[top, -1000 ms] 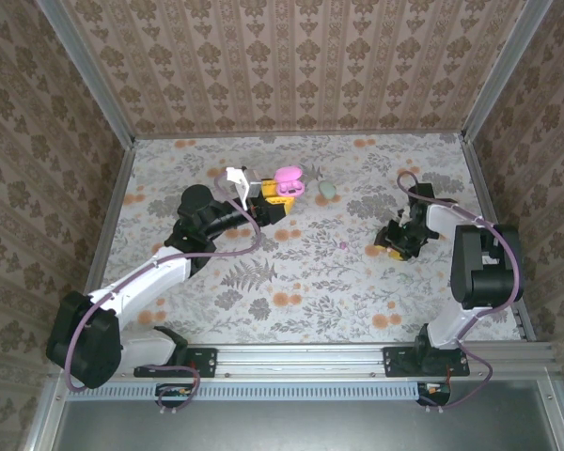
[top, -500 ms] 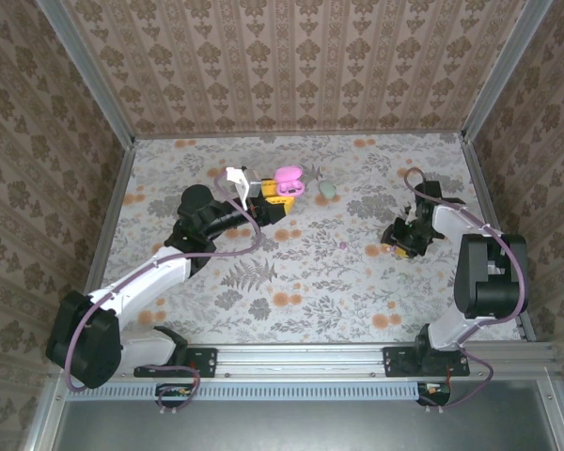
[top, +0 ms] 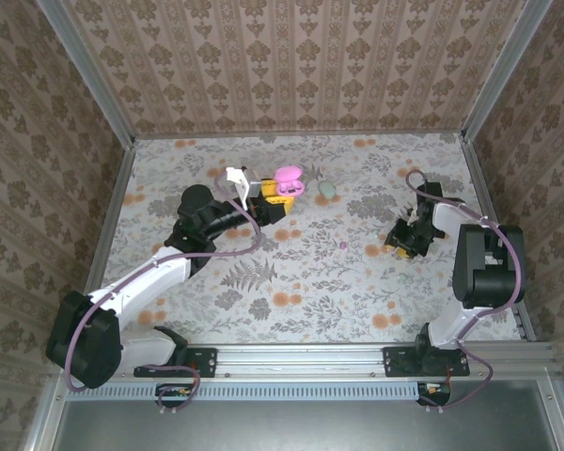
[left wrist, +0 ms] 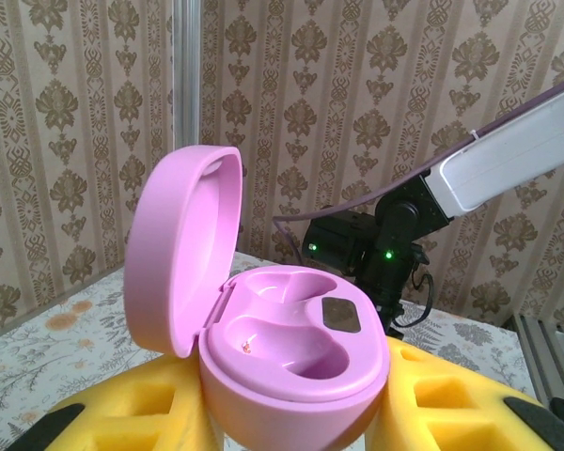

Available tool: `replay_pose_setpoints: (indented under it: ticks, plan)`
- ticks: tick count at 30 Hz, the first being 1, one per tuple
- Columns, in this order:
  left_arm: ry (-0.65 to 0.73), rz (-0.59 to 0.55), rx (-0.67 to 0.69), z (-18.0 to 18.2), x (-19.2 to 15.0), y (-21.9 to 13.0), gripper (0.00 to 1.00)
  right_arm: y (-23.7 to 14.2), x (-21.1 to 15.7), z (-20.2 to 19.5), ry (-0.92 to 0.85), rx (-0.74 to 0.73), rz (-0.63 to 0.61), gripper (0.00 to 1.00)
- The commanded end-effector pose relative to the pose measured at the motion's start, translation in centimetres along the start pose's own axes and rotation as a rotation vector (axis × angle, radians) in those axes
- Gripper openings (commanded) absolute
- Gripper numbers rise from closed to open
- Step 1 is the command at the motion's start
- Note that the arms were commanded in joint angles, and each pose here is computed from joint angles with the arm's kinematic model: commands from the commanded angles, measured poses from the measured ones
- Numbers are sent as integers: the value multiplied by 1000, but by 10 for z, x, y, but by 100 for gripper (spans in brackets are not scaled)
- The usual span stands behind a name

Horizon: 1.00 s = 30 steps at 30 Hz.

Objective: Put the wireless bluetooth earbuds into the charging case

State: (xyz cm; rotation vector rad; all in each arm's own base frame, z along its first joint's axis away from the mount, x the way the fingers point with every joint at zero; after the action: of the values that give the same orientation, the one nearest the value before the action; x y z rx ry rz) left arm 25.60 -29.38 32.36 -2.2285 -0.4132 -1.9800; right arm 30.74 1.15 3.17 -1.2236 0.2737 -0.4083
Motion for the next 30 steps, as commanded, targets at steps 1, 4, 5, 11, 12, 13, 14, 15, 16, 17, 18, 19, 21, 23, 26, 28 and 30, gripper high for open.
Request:
replay_pose_setpoints:
  ticks: [1,4,5,11,12,13,14,15,16,17,18,19,21,23,26,28,30]
  plan:
    - [32,-16,2,-2,10,-1,36,-1,9,2,-11,-3,-12,32]
    - [33,-16,4,-1,11,-1,36,0,10,1,-10,-7,-12,31]
    - [33,-17,3,-2,11,-1,36,0,10,1,-8,-7,-11,31]
    - [30,-17,6,-1,11,-1,36,2,9,0,-8,-9,-5,29]
    - [30,-17,5,-1,11,-1,36,2,9,1,-9,-7,-3,29]
    - [30,-16,5,-1,10,-1,36,3,9,1,-9,-7,-1,29]
    - [30,-16,4,-1,11,-1,36,3,8,1,-9,-6,0,29]
    - [30,-16,4,-1,11,-1,36,3,8,0,-8,-5,1,28]
    - [29,-16,5,0,11,-1,36,3,8,1,-9,-3,0,28]
    - [28,-15,5,0,10,-1,36,4,8,0,-8,-5,2,28]
    - [28,-15,4,0,10,-1,36,4,8,0,-10,-5,6,27]
    - [28,-15,4,0,10,-1,36,5,7,1,-12,0,9,25]
    - [28,-16,4,-1,11,-1,36,6,8,1,-14,2,10,25]
    - [26,-15,5,0,10,-1,36,6,9,2,-16,0,12,26]
    - [28,-17,4,-1,11,-1,36,7,10,3,-17,3,16,26]
    - [28,-16,4,0,11,0,36,9,12,5,-23,3,19,27]
    - [29,-17,4,0,12,0,36,10,12,6,-28,-1,21,27]
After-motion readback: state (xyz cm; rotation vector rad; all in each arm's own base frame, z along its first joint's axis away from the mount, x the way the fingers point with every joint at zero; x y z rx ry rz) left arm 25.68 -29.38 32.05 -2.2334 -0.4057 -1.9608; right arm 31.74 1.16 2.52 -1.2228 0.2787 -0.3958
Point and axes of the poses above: each hand's point on the last joint's axis, 136 mm out from that joint toward the fingers, its own y axis out along the fingers, its own z axis along the line the jaws close on, x = y × z, the point moved 1 cm from there along -y, back along the fingers, and after that the axes turned 2 degrees about -y, right-handed, at the moved point
